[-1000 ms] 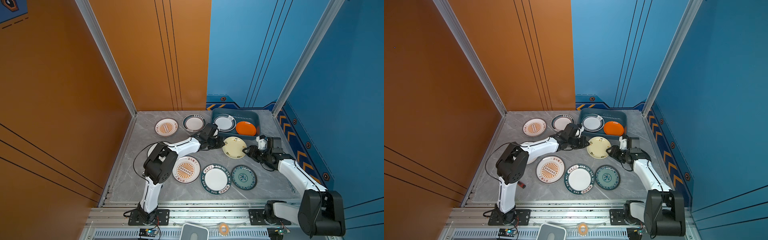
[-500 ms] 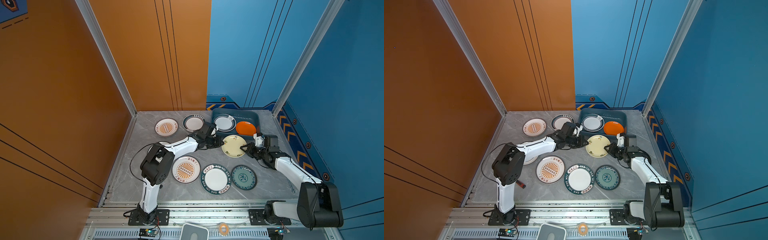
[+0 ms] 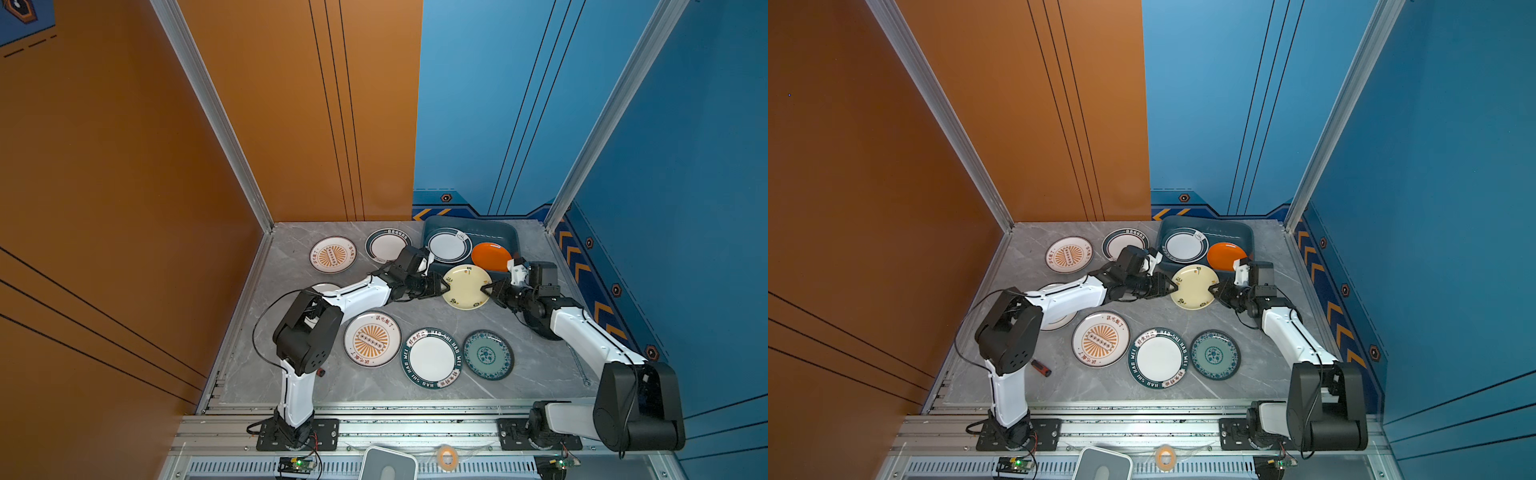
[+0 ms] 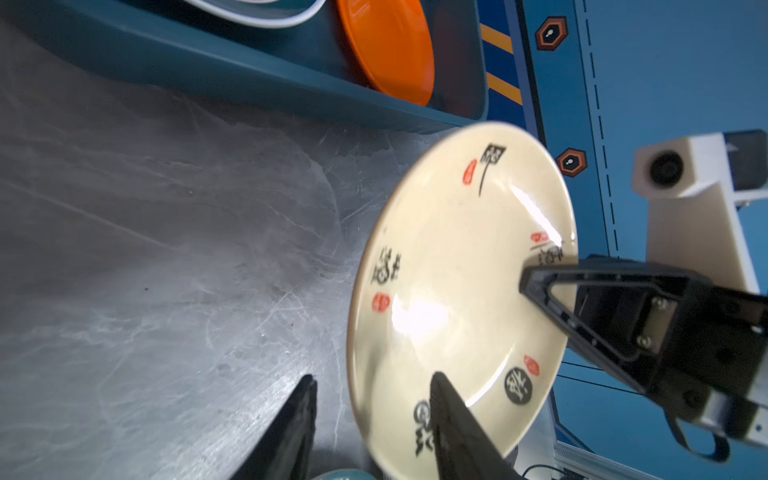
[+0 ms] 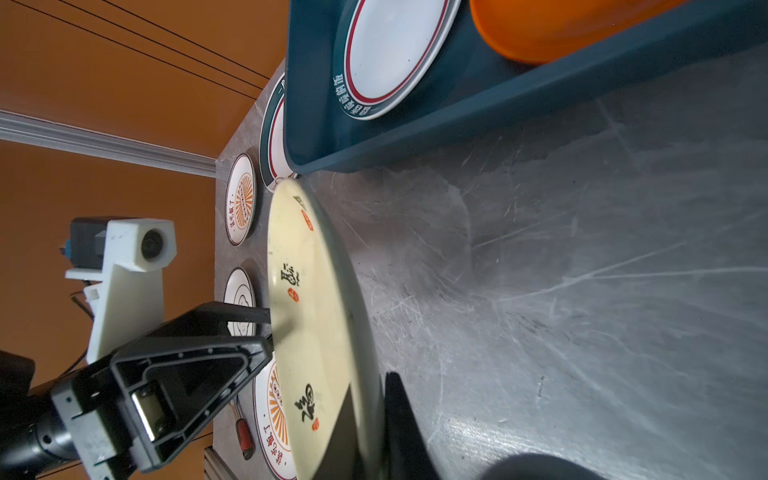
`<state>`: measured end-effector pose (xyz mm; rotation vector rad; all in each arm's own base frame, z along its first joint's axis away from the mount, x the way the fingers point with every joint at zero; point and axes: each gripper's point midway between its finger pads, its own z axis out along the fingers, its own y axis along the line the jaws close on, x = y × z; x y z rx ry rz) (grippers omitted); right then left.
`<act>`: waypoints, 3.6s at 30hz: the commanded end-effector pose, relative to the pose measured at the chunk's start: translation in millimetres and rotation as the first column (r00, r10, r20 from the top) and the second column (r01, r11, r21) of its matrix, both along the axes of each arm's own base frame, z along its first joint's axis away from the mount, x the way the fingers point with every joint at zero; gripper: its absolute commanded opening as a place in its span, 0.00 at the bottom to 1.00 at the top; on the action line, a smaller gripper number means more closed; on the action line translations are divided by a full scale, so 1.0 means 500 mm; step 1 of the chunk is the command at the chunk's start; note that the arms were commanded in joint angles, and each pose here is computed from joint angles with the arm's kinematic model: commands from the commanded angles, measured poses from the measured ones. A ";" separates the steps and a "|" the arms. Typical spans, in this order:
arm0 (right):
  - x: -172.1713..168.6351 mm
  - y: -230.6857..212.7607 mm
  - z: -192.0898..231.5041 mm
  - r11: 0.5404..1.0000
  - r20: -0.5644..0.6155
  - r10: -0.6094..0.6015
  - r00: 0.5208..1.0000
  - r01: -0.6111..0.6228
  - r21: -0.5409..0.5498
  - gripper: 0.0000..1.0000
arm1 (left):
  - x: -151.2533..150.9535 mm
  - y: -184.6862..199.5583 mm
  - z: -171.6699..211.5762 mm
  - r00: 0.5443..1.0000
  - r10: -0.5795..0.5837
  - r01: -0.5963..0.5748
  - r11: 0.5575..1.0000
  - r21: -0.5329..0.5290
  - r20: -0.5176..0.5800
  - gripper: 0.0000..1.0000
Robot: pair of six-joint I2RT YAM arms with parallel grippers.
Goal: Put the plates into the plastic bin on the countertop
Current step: 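Lift the cream plate with the left gripper while the right gripper grasps its rim, then carry the cream plate with the right gripper into the teal bin and lower it, then open the right gripper and raise it out of the bin toward the dark plate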
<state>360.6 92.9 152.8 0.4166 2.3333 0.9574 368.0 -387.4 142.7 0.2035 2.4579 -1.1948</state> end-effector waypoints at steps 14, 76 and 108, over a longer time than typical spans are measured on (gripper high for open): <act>0.228 -0.211 0.067 0.926 -0.031 -0.241 0.970 0.221 -0.305 0.00 | -0.093 0.225 0.016 0.977 0.039 -0.087 0.970 0.229 0.208 0.98; 0.266 -0.321 -0.170 0.821 -0.261 -0.414 0.872 0.234 -0.520 0.44 | -0.097 0.316 -0.025 0.984 0.093 -0.130 0.958 0.257 0.149 0.99; 0.188 -0.334 0.058 0.610 -0.049 -0.408 0.912 0.232 -0.758 0.51 | -0.150 0.257 -0.048 0.985 -0.105 0.060 0.951 0.304 0.133 1.00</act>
